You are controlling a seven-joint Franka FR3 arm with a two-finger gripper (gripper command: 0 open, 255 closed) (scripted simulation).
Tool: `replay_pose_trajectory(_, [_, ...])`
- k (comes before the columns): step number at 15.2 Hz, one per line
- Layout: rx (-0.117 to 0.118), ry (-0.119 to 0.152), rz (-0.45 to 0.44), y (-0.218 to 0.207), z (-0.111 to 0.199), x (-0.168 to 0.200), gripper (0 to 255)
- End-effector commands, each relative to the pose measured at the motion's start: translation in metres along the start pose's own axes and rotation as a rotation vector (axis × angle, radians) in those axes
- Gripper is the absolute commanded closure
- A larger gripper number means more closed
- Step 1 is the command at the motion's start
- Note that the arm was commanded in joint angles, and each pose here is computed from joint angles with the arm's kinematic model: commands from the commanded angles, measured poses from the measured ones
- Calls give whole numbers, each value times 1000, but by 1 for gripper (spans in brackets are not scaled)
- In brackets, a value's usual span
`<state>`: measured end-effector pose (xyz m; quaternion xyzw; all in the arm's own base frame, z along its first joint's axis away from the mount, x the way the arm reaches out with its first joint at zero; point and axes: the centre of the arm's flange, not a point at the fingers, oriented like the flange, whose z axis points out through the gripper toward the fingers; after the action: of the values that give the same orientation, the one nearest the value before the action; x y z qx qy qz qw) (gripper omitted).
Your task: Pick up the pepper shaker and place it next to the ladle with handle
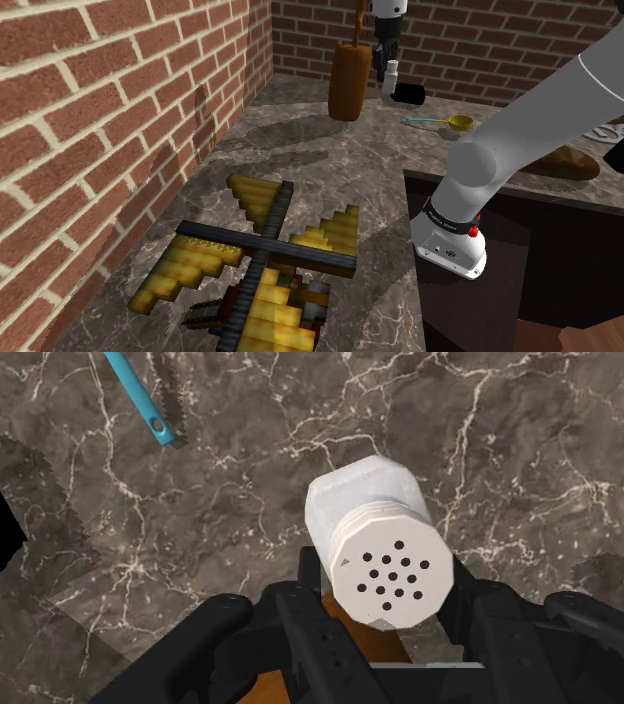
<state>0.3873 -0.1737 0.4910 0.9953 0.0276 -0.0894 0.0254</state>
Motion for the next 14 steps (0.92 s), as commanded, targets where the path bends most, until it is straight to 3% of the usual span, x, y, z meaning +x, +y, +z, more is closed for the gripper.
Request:
replay_pose_trajectory(1, [0,0,-1,23,1,-10,255])
replay_pose_trajectory(14, [0,0,-1,181,20,-74,255])
